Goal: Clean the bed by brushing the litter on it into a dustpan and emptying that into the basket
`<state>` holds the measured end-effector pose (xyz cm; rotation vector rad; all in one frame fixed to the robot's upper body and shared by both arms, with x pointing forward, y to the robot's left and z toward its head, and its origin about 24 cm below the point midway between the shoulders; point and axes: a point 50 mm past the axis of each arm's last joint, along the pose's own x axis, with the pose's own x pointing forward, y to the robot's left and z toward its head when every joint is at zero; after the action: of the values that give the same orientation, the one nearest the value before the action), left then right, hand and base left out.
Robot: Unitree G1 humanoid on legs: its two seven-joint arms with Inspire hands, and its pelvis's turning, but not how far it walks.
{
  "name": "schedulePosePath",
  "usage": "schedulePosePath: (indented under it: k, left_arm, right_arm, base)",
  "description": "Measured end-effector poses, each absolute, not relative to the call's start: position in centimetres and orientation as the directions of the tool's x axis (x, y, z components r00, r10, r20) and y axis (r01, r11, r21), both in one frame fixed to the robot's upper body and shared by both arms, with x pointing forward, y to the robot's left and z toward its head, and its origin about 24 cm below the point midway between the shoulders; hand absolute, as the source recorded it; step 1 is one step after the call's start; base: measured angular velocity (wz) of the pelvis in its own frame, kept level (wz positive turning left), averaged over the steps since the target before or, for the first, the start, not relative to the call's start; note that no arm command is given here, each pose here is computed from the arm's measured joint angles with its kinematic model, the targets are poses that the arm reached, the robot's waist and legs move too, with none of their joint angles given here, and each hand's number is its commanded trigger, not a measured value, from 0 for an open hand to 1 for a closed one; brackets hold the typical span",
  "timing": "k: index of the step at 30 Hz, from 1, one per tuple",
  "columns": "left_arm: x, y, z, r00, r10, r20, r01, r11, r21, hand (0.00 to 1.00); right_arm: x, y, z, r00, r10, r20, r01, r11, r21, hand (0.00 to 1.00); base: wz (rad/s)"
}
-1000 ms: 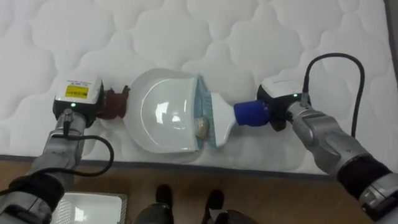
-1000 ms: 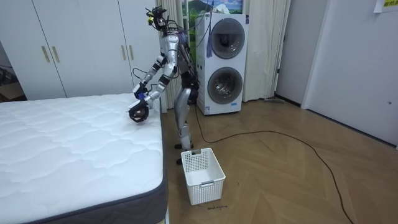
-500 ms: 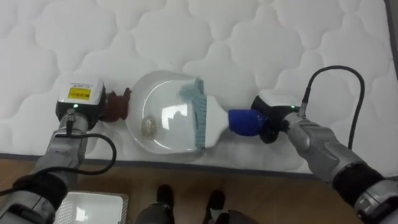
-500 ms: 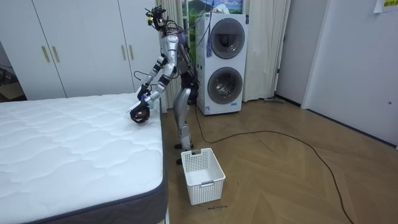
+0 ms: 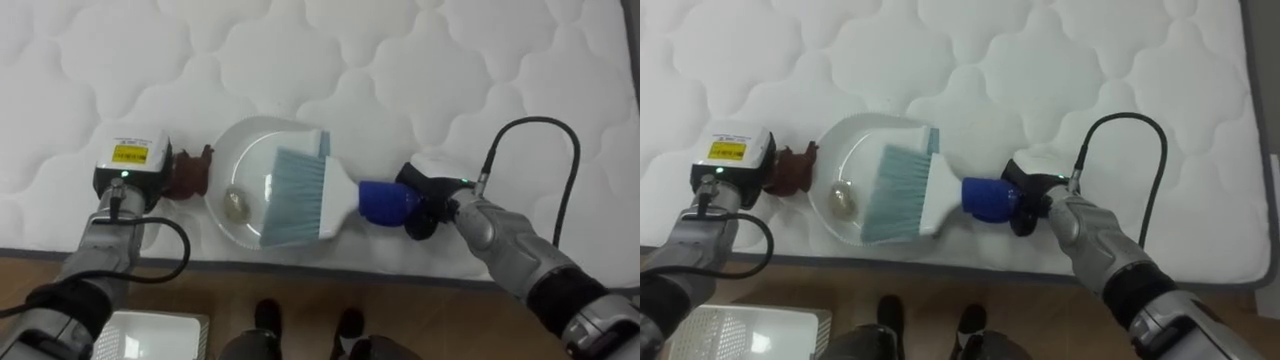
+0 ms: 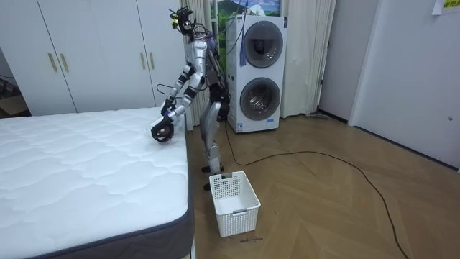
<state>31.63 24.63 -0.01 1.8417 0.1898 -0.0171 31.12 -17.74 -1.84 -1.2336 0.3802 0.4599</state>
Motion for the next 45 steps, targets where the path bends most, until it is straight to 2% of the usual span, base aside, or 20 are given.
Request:
schedulePosePath:
  k: [8, 12, 15, 18, 19, 20, 21, 22, 26, 30, 35, 45]
  left_arm:
    - [31.0, 24.9, -0.5, 0.992, 0.105, -0.071, 0.096, -0.25, 0.963, 1.0]
    - [30.4, 25.2, -1.0, 0.992, 0.103, -0.069, 0.092, -0.239, 0.967, 1.0]
    - [29.8, 25.7, -1.1, 0.992, 0.118, -0.045, 0.07, -0.217, 0.974, 1.0]
    - [27.5, 27.5, -1.9, 0.984, 0.178, -0.024, 0.062, -0.208, 0.976, 1.0]
    - [27.1, 27.9, -2.1, 0.981, 0.19, -0.026, 0.066, -0.21, 0.976, 1.0]
    - [26.1, 28.4, -2.5, 0.977, 0.213, -0.022, 0.067, -0.208, 0.976, 1.0]
    - [25.3, 28.8, -2.8, 0.971, 0.238, -0.018, 0.065, -0.193, 0.979, 1.0]
    - [25.0, 29.0, -2.9, 0.969, 0.248, -0.016, 0.065, -0.189, 0.98, 1.0]
    - [22.9, 29.4, -3.7, 0.961, 0.277, -0.028, 0.078, -0.174, 0.982, 1.0]
    - [21.4, 29.4, -4.1, 0.959, 0.283, -0.033, 0.078, -0.151, 0.985, 1.0]
    - [20.4, 29.4, -3.8, 0.951, 0.305, -0.05, 0.088, -0.112, 0.99, 1.0]
    - [20.4, 28.2, -3.3, 0.934, 0.335, -0.126, 0.081, 0.145, 0.986, 1.0]
  right_arm:
    - [30.0, -19.1, -3.0, 0.845, 0.096, -0.525, -0.529, 0.281, -0.801, 1.0]
    - [29.2, -20.5, -3.6, 0.853, 0.042, -0.52, -0.501, 0.348, -0.793, 1.0]
    - [28.8, -22.3, -3.5, 0.873, -0.019, -0.487, -0.438, 0.405, -0.802, 1.0]
    - [27.7, -25.4, -3.3, 0.878, -0.133, -0.46, -0.344, 0.494, -0.799, 1.0]
    - [27.5, -25.9, -3.3, 0.876, -0.154, -0.457, -0.326, 0.509, -0.797, 0.91]
    - [27.1, -27.0, -3.1, 0.876, -0.192, -0.442, -0.284, 0.534, -0.796, 0.42]
    - [27.0, -27.9, -2.5, 0.88, -0.225, -0.418, -0.237, 0.555, -0.797, 0.06]
    - [27.0, -28.3, -2.3, 0.88, -0.242, -0.409, -0.209, 0.575, -0.791, 0.0]
    - [27.0, -29.2, -0.9, 0.895, -0.29, -0.34, -0.065, 0.668, -0.741, 0.0]
    - [26.0, -29.9, -0.8, 0.887, -0.325, -0.327, -0.003, 0.705, -0.709, 0.0]
    - [25.7, -29.1, 0.1, 0.911, -0.295, -0.288, 0.023, 0.734, -0.679, 0.0]
    - [24.9, -29.3, 1.5, 0.924, -0.325, -0.203, 0.133, 0.769, -0.625, 0.0]
  base:
    - [-0.01]
    - [-0.04]
    - [-0.04]
    - [-0.02]
    - [0.05]
    - [0.0]
    - [0.0]
    - [0.0]
    - [0.0]
    - [0.09]
    - [0.05]
    - [0.66]
